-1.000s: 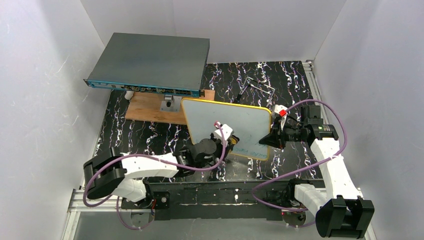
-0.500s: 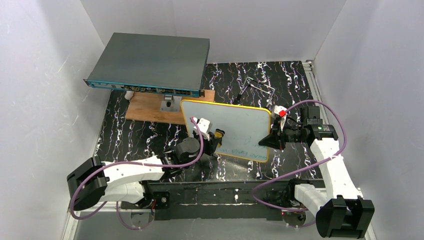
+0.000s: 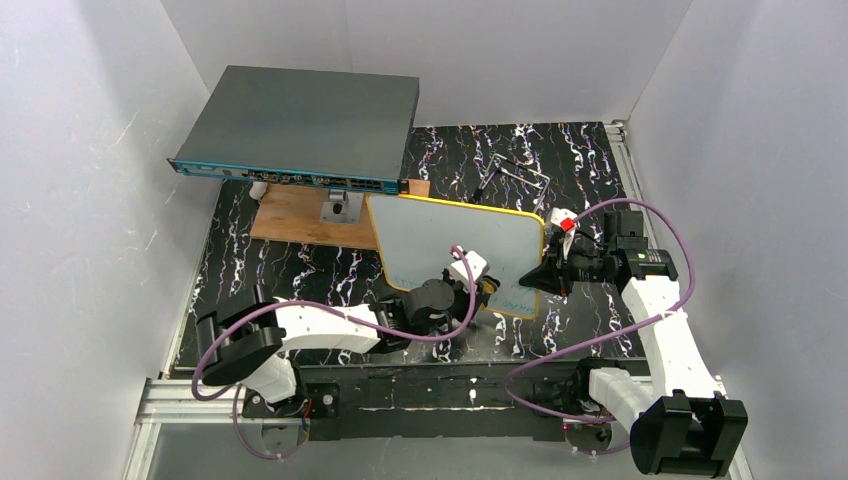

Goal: Erase the whiteboard

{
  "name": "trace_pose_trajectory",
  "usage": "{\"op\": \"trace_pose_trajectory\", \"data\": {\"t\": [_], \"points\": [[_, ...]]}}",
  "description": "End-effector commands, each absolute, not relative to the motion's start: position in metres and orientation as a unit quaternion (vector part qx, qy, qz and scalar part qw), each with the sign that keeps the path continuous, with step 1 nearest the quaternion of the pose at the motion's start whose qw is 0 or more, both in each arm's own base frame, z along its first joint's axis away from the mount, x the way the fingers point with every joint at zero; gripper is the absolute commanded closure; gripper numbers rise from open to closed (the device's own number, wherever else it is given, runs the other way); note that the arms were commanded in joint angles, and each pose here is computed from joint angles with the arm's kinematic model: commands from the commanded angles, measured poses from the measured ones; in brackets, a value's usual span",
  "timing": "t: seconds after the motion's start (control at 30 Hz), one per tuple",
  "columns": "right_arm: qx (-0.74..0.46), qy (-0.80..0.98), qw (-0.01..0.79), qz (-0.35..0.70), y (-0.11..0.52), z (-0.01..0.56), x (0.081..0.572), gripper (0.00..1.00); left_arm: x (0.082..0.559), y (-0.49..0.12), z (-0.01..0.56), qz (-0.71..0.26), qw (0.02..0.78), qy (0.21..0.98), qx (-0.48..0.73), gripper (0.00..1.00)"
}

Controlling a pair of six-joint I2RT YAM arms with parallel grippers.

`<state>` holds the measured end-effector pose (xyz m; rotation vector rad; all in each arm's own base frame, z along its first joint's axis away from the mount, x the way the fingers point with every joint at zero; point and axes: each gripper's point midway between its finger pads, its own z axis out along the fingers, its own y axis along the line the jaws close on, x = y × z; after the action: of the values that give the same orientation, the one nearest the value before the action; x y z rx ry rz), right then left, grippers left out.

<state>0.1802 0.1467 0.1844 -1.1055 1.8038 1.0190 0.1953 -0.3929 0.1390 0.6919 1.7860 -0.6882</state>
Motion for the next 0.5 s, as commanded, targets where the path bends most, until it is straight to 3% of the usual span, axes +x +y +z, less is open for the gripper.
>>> {"op": "trace_pose_trajectory", "data": {"t": [0.0, 0.47], "points": [[-0.429, 0.739, 0.330, 0.401, 0.144, 0.166, 0.158, 0.99, 0.201, -0.408, 0.162, -0.300, 0.553, 0.725, 0.282, 1.00], [-0.429, 0.739, 0.330, 0.401, 0.144, 0.166, 0.158, 0.99, 0.218, -0.331, 0.166, -0.240, 0.590, 0.751, 0.174, 1.00]]}}
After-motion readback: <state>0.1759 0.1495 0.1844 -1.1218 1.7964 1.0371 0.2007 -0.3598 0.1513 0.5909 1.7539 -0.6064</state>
